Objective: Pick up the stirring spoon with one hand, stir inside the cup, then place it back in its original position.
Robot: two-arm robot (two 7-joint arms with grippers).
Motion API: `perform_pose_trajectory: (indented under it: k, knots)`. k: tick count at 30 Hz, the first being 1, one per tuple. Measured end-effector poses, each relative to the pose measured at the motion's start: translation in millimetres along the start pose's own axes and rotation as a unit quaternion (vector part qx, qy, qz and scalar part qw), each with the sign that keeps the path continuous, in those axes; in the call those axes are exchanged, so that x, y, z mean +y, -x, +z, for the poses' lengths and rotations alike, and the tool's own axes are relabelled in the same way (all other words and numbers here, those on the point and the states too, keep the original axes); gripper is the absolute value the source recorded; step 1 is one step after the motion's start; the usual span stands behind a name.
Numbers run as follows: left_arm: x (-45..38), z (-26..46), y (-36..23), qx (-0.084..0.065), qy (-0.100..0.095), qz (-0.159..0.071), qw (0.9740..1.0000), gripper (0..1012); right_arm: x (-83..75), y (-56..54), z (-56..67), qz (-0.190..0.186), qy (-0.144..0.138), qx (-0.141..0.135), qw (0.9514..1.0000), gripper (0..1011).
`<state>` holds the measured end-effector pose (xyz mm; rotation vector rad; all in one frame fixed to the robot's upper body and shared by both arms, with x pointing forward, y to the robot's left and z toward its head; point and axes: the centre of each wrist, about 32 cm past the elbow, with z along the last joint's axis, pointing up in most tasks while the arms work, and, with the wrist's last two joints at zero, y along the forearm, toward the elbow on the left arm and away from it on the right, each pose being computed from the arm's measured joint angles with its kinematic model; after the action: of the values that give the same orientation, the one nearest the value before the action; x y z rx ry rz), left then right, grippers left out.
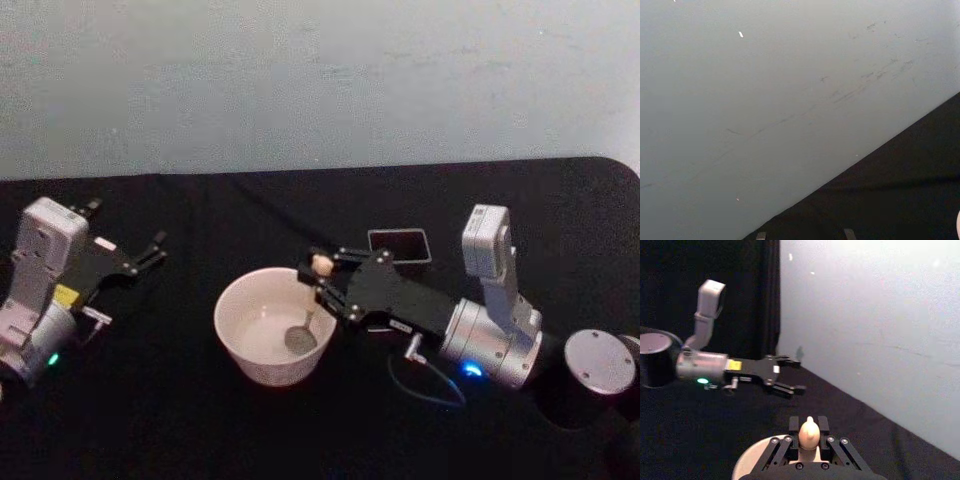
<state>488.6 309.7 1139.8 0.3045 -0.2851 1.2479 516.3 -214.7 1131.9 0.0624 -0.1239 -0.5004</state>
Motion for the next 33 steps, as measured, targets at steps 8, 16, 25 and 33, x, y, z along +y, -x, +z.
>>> perform_pose_trajectory:
  k: [8, 16, 25, 33]
  knots:
    - [0.0, 0.0, 0.0, 0.0, 0.0, 0.0, 1.0, 1001, 7.1, 13.7, -0.2, 0.028, -0.004, 0.013, 0.9995, 215]
    - [0.0, 0.0, 0.0, 0.0, 0.0, 0.0, 1.0, 1001, 27.4, 18.3, -4.3, 0.03, -0.006, 0.022, 0.9993, 215]
    - [0.0, 0.0, 0.0, 0.0, 0.0, 0.0, 1.0, 1001, 44.6, 5.1, -5.4, -0.006, -0.011, 0.012, 0.9999, 214]
    - [0.0, 0.0, 0.0, 0.0, 0.0, 0.0, 1.0, 1001, 42.8, -2.8, -5.3, -0.021, -0.01, 0.006, 0.9997, 215]
